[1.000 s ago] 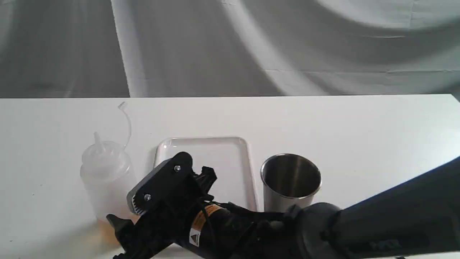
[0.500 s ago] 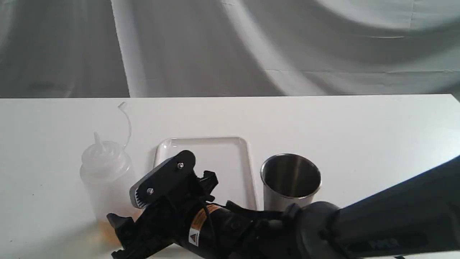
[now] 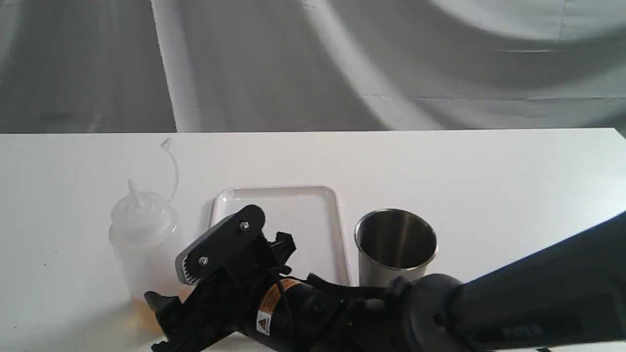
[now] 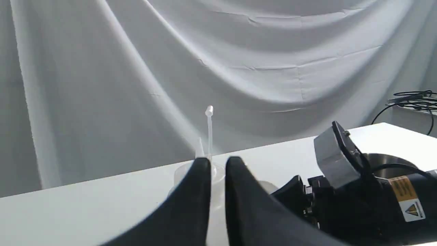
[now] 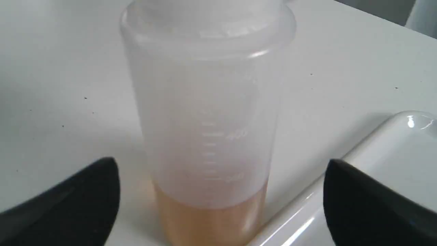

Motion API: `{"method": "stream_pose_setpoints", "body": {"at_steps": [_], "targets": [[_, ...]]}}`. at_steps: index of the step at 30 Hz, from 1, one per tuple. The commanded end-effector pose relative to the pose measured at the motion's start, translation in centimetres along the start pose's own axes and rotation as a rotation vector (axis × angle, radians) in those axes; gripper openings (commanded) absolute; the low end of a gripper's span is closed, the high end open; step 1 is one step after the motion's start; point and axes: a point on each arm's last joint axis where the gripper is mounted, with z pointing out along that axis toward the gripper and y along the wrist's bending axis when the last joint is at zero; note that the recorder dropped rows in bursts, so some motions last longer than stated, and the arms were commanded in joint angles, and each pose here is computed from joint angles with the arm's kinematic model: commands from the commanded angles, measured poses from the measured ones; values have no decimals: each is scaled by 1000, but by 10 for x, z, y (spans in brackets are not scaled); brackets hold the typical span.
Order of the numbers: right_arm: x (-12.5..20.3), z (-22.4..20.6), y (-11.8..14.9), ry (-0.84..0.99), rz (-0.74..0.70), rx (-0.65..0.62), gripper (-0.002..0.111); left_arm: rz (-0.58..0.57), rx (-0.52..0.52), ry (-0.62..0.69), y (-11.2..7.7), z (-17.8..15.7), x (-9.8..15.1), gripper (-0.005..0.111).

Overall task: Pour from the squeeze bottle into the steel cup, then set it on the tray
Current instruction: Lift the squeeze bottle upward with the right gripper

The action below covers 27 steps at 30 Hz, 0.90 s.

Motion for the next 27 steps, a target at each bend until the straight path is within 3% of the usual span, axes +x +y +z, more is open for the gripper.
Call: {"method": "stream_pose_setpoints", "body": {"at_steps": [1, 9, 27], "targets": [[-1, 2, -1, 1, -6, -2, 79, 4, -1, -10, 0, 0, 0, 8], [-19, 16, 0, 66, -49, -20, 84, 4, -1, -10, 0, 0, 0, 8], [-13, 42, 1, 41, -36, -21, 86, 4, -1, -10, 0, 0, 0, 8]]}}
